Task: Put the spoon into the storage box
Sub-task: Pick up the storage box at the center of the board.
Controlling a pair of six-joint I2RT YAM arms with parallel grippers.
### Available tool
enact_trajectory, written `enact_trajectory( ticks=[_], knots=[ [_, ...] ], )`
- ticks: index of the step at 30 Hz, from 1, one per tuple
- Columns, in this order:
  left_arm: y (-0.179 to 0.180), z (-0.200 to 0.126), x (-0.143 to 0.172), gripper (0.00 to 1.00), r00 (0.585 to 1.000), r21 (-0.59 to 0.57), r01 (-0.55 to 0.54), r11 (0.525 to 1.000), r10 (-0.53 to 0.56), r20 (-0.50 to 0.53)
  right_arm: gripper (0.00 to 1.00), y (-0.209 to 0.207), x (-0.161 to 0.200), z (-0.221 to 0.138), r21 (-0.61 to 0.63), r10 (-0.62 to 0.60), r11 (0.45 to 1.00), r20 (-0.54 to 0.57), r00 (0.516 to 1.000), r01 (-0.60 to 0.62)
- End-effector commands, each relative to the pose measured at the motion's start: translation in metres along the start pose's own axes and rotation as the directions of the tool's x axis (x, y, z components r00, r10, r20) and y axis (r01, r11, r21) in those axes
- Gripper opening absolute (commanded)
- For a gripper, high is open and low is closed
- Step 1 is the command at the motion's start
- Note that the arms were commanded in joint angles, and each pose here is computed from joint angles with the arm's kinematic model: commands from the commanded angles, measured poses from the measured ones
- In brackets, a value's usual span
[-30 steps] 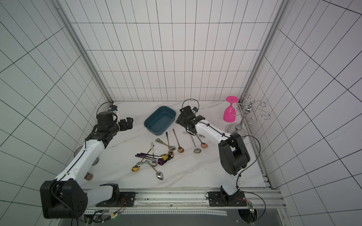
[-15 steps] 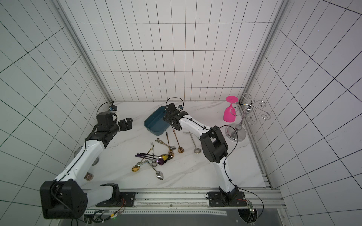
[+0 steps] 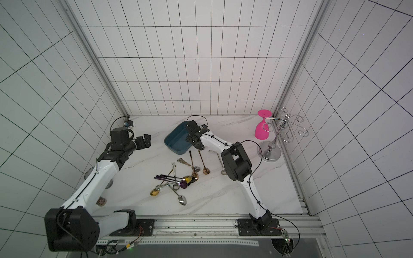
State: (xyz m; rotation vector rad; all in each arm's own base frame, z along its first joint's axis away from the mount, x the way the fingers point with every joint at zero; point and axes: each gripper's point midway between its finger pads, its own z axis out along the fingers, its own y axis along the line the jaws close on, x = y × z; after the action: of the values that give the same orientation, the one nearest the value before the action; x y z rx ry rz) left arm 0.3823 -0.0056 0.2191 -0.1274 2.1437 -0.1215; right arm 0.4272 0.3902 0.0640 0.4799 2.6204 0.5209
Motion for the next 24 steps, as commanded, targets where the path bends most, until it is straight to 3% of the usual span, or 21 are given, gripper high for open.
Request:
enact_trajectory(
  ticks=[1,10,16,21,24],
  knots=[
    [-0.001,-0.008,-0.016,0.99,0.998,-0.007,-0.017,1.000,0.017,0.054,0.68,0.004,0.002,-0.003,0.001,0.008,1.000,-0.008,1.000,-0.008],
    [0.001,-0.010,-0.020,0.99,0.998,-0.024,-0.016,1.000,0.018,0.066,0.30,0.003,0.000,-0.006,-0.011,0.014,1.000,-0.001,1.000,-0.014],
    [0.000,-0.010,-0.019,0.99,0.998,-0.021,-0.021,1.000,0.022,0.066,0.12,0.001,-0.004,-0.008,-0.016,0.019,1.000,0.007,1.000,-0.019],
    [-0.001,-0.011,-0.018,0.99,0.997,-0.012,-0.021,1.000,0.022,0.071,0.00,0.003,-0.011,-0.011,-0.026,0.006,1.000,0.029,1.000,-0.006],
    [0.001,-0.011,-0.020,0.99,0.998,-0.020,-0.017,1.000,0.018,0.067,0.00,0.001,-0.019,-0.017,-0.044,0.030,0.999,0.028,0.999,-0.029]
  ],
)
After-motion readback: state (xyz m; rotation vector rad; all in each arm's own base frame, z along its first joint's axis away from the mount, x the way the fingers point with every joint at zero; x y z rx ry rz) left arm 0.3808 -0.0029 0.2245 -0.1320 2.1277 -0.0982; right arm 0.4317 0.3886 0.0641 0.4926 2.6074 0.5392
